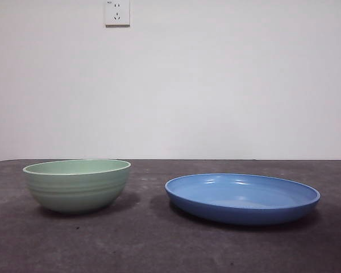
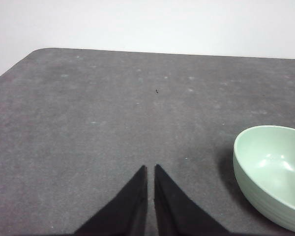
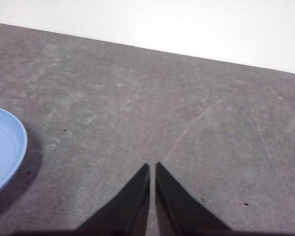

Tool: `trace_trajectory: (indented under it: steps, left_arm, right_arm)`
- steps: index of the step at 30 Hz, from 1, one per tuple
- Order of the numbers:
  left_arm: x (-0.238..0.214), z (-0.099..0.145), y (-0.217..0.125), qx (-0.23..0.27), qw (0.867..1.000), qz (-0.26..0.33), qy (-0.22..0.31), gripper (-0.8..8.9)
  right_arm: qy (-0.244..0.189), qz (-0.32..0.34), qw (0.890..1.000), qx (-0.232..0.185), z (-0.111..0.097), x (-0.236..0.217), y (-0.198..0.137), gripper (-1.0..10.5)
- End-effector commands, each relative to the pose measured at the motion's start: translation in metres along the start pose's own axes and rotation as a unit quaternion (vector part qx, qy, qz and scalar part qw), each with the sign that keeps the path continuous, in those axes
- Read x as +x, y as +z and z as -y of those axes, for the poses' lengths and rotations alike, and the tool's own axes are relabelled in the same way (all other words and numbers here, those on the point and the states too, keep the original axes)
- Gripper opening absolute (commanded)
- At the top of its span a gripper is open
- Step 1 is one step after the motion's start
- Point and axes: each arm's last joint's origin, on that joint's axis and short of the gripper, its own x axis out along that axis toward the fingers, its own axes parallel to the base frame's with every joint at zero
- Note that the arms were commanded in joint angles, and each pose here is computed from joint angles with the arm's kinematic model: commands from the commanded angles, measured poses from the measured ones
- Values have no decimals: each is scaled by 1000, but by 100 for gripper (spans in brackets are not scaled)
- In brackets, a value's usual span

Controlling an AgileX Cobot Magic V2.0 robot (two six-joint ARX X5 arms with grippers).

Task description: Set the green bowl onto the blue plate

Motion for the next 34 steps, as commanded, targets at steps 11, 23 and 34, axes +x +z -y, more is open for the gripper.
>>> trace_trajectory:
  steps: [11, 23, 34]
  left_arm:
    - [-8, 2, 28, -32, 999, 39, -5, 15]
    - [-13, 10, 107, -62, 996, 40, -40, 15]
    - [-2, 22, 188, -79, 986, -7, -148, 15]
  right_arm:
    - [18, 60, 988, 139, 3, -12, 36, 14]
    - [101, 92, 967, 214, 8, -37, 116, 14]
    - [232, -16, 949, 214, 6, -35, 174, 14]
